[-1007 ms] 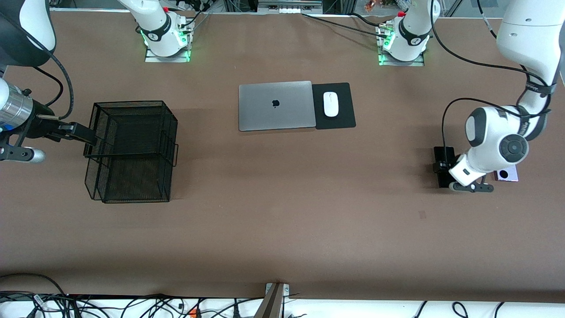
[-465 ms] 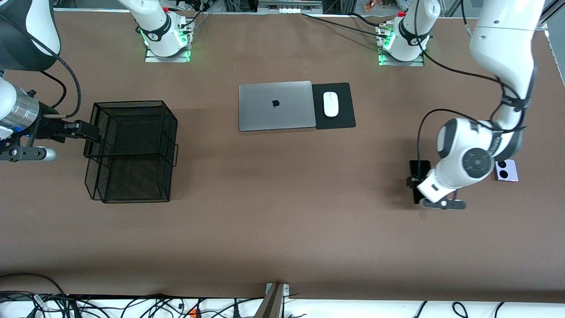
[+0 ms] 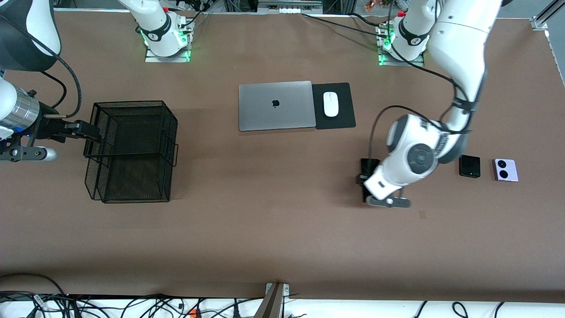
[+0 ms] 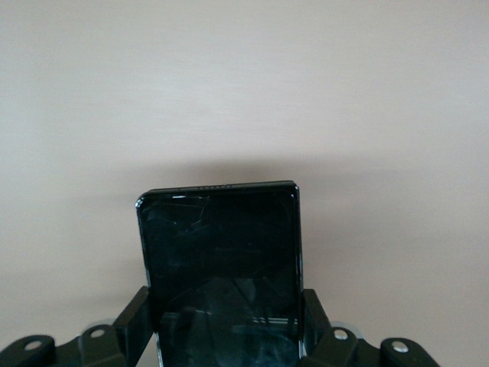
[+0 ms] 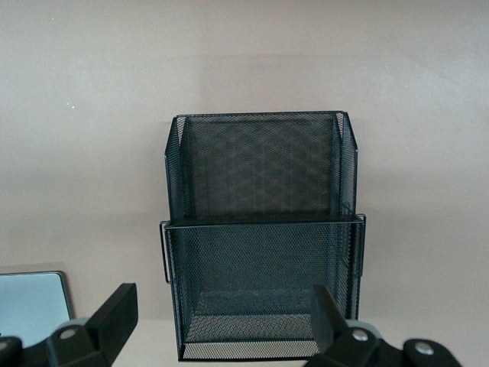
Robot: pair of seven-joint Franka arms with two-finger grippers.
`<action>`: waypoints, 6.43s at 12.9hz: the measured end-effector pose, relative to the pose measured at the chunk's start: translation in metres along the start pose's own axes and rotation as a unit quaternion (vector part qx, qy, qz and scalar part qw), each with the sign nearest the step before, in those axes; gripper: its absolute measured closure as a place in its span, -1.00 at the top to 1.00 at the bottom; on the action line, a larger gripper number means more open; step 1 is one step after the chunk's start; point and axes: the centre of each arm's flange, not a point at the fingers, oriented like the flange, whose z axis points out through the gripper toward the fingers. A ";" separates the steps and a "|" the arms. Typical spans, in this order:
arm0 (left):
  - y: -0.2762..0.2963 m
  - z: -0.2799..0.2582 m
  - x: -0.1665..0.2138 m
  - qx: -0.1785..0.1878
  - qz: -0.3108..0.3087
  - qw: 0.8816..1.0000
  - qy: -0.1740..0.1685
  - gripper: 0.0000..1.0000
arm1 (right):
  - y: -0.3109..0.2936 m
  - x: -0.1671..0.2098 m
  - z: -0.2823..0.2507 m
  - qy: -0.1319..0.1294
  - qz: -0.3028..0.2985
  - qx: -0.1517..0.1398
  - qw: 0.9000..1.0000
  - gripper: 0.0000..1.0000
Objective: Place phones with both arms
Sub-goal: 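Carry the black phone with the left gripper toward the laptop, then lower the black phone beside the laptop and open the left gripper, then reach the right gripper to the black phone while the left gripper withdraws, then grasp the black phone with the right gripper while the left gripper reaches the flip phone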
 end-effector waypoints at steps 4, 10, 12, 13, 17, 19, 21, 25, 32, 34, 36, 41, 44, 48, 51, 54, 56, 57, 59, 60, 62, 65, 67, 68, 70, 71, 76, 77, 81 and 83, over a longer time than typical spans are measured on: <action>0.141 0.031 -0.041 0.000 -0.044 0.999 0.000 0.61 | 0.005 0.001 0.006 -0.005 0.005 0.000 1.000 1.00; 0.251 0.042 -0.059 -0.027 -0.098 0.994 0.031 0.61 | 0.017 0.010 0.031 -0.026 0.015 0.000 1.000 1.00; 0.272 0.050 -0.056 -0.039 -0.096 0.994 0.042 0.61 | 0.019 0.012 0.035 -0.029 0.016 0.000 0.999 1.00; 0.280 0.055 -0.057 -0.042 -0.092 0.994 0.044 0.61 | 0.019 0.012 0.037 -0.030 0.016 0.000 0.999 1.00; 0.316 0.086 -0.088 -0.043 -0.049 0.997 0.043 0.61 | 0.019 0.013 0.038 -0.030 0.016 0.001 0.999 1.00; 0.328 0.096 -0.098 -0.043 -0.037 0.997 0.049 0.61 | 0.019 0.013 0.037 -0.030 0.017 0.001 0.999 1.00; 0.328 0.097 -0.098 -0.043 -0.037 0.997 0.050 0.61 | 0.020 0.013 0.037 -0.029 0.017 0.001 0.999 1.00; 0.327 0.098 -0.096 -0.047 -0.037 0.997 0.056 0.78 | 0.020 0.013 0.037 -0.029 0.018 0.001 0.999 1.00; 0.310 0.077 -0.079 -0.013 -0.029 0.999 0.035 1.00 | 0.021 0.013 0.037 -0.029 0.018 0.001 0.999 1.00; 0.294 0.042 -0.067 0.002 -0.020 1.000 0.019 1.00 | 0.020 0.013 0.036 -0.028 0.016 0.001 0.999 1.00; 0.271 0.002 -0.052 0.011 -0.009 1.000 0.007 1.00 | 0.020 0.012 0.034 -0.026 0.015 0.002 1.000 1.00; 0.185 -0.053 -0.012 0.035 0.030 0.998 -0.038 1.00 | -0.052 0.009 0.026 -0.017 -0.043 0.007 0.999 1.00; 0.113 -0.072 0.011 0.038 0.054 0.996 -0.057 1.00 | -0.149 0.002 0.030 -0.007 -0.081 0.005 0.997 1.00; -0.022 -0.112 0.027 0.058 0.090 0.992 -0.068 1.00 | -0.277 0.011 0.077 0.015 -0.085 0.015 0.996 1.00; -0.101 -0.125 0.027 0.093 0.122 0.985 -0.079 1.00 | -0.349 0.007 0.138 0.014 -0.094 0.029 0.995 1.00; -0.162 -0.122 0.029 0.111 0.152 0.979 -0.081 1.00 | -0.390 -0.003 0.192 0.001 -0.083 0.027 0.996 1.00; -0.200 -0.118 0.028 0.105 0.166 0.978 -0.066 1.00 | -0.409 -0.007 0.224 0.007 -0.088 0.030 0.996 1.00; -0.216 -0.115 0.025 0.103 0.169 0.978 -0.058 1.00 | -0.415 -0.007 0.239 0.010 -0.091 0.033 0.995 1.00; -0.245 -0.108 0.015 0.102 0.175 0.978 -0.041 1.00 | -0.417 -0.009 0.271 0.018 -0.092 0.037 0.995 1.00; -0.258 -0.101 0.009 0.103 0.177 0.978 -0.031 1.00 | -0.417 -0.011 0.286 0.020 -0.092 0.038 0.995 1.00; -0.285 -0.083 -0.006 0.102 0.178 0.979 -0.013 1.00 | -0.415 -0.020 0.309 0.018 -0.094 0.037 0.995 1.00; -0.305 -0.063 -0.027 0.099 0.181 0.978 0.001 1.00 | -0.413 -0.034 0.332 0.003 -0.098 0.027 0.995 1.00; -0.311 -0.054 -0.042 0.099 0.184 0.978 0.015 1.00 | -0.413 -0.041 0.341 -0.004 -0.101 0.023 0.995 1.00; -0.316 -0.050 -0.050 0.098 0.187 0.977 0.019 1.00 | -0.414 -0.043 0.343 -0.005 -0.102 0.022 0.994 1.00; -0.337 -0.047 -0.064 0.099 0.183 0.978 0.027 1.00 | -0.417 -0.047 0.347 -0.001 -0.105 0.024 0.994 1.00; -0.353 -0.046 -0.071 0.099 0.173 0.979 0.031 1.00 | -0.419 -0.049 0.349 0.001 -0.106 0.025 0.994 1.00; -0.422 -0.043 -0.098 0.097 0.105 0.989 0.032 1.00 | -0.420 -0.054 0.356 0.008 -0.102 0.029 0.994 1.00; -0.428 -0.040 -0.101 0.096 0.096 0.990 0.033 1.00 | -0.419 -0.055 0.357 0.007 -0.101 0.028 0.994 1.00; -0.422 -0.002 -0.111 0.084 0.053 0.994 0.037 1.00 | -0.418 -0.055 0.363 0.013 -0.100 0.031 0.994 1.00; -0.421 0.016 -0.112 0.080 0.048 0.995 0.035 1.00 | -0.419 -0.057 0.367 0.015 -0.099 0.032 0.994 1.00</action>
